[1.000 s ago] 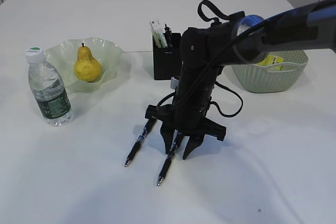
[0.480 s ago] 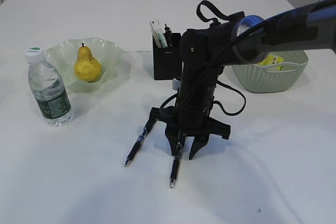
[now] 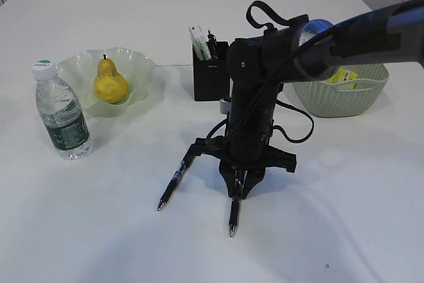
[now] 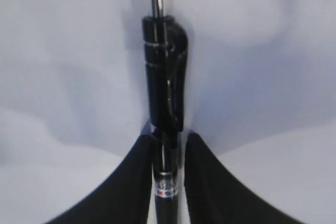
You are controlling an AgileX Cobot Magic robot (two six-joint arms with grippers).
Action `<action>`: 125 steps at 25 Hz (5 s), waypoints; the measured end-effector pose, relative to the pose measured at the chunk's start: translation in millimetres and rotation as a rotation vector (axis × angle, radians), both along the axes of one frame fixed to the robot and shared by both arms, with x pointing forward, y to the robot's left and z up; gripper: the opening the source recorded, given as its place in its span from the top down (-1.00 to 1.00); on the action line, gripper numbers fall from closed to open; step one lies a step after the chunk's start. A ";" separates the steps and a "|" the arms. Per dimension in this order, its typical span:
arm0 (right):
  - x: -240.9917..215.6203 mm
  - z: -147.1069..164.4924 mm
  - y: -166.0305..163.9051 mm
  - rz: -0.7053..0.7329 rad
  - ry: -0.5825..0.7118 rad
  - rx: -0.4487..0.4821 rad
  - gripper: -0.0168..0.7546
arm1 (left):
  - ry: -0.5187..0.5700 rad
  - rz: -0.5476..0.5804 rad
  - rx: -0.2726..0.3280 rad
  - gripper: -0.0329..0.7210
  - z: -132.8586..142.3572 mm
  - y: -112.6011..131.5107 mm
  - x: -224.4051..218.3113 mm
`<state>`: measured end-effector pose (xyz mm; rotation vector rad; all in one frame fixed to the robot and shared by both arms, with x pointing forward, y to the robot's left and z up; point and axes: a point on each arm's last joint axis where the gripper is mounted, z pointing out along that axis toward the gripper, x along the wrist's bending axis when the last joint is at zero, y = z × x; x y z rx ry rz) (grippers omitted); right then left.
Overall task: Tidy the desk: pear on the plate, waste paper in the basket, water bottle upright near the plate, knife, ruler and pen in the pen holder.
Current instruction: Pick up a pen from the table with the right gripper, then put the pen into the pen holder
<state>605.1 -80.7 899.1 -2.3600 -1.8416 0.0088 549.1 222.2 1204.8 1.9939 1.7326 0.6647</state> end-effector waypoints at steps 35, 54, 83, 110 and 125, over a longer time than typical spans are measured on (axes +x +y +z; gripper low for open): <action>46.4 72.0 -4.0 0.410 -0.297 -0.185 0.68 | 0.000 0.000 0.000 0.16 0.0 0.0 0.0; 88.1 113.4 4.8 0.425 -0.774 -0.179 0.69 | 0.000 0.000 0.000 0.16 0.0 0.0 0.0; 136.0 150.9 -24.8 0.451 -1.319 -0.135 0.69 | 0.000 0.000 0.000 0.16 0.0 0.0 0.0; 160.2 76.8 -17.5 0.506 -1.340 -0.072 0.69 | 0.002 0.000 0.001 0.16 -0.6 -0.2 0.5; 161.2 76.1 -21.1 0.481 -1.329 -0.069 0.59 | 0.021 0.000 0.006 0.16 -7.1 -2.0 6.4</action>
